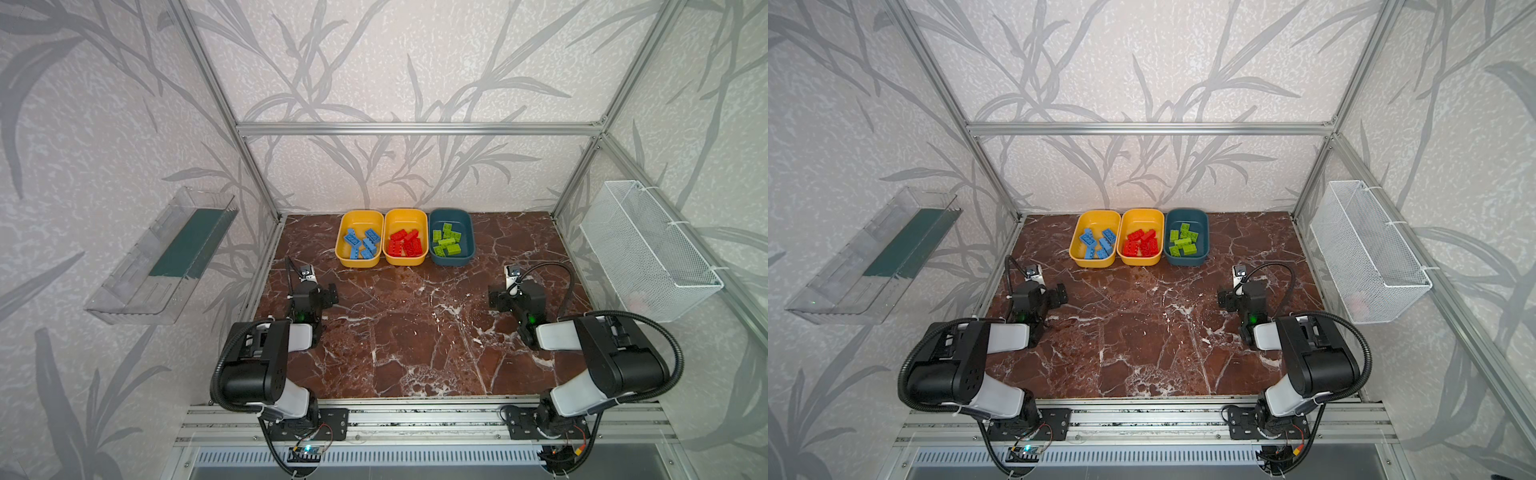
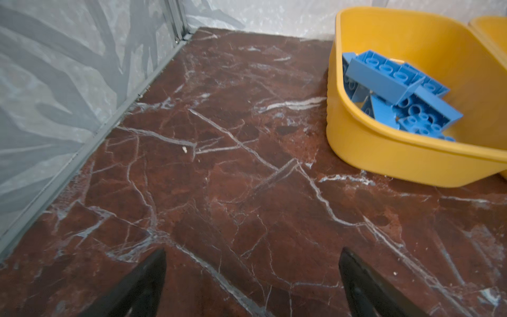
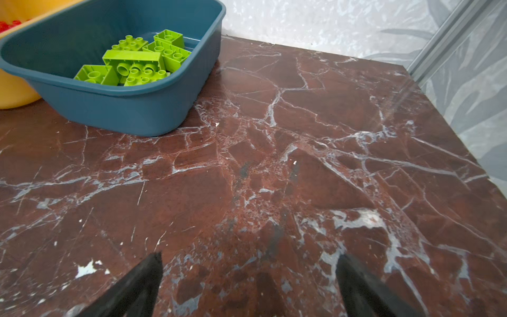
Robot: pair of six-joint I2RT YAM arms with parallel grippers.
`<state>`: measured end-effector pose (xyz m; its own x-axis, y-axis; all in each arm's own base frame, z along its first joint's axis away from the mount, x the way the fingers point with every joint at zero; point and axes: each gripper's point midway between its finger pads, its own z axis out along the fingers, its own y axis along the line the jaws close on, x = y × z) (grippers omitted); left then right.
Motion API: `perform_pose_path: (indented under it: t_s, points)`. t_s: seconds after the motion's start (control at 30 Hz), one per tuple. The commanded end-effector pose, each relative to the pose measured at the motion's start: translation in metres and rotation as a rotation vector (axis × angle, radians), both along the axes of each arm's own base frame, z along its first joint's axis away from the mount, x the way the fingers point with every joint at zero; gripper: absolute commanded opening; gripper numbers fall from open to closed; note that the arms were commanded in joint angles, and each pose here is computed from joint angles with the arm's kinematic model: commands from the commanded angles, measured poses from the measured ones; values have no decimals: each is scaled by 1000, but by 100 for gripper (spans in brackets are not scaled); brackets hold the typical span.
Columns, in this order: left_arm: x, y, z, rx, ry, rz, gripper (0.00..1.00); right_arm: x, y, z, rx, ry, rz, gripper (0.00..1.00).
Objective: Sort the legos into containers by color
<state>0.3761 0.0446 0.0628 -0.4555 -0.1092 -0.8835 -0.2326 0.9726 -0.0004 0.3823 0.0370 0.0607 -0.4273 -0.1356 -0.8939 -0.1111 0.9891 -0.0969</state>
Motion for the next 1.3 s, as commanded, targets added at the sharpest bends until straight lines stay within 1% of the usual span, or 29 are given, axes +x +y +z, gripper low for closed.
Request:
perform_pose_path:
  t_s: [0.0, 0.03, 0.07, 1.27]
  points:
    - [18, -2, 29, 24, -107, -27, 98, 13, 7, 32, 46, -113, 57, 99]
    - [17, -2, 27, 18, -82, -26, 99, 16, 6, 33, 68, -131, 60, 99]
    - [18, -2, 28, 19, -91, -26, 99, 15, 2, 31, 84, -131, 58, 99]
    - [17, -2, 28, 24, -87, -27, 99, 15, 2, 33, 85, -133, 61, 99]
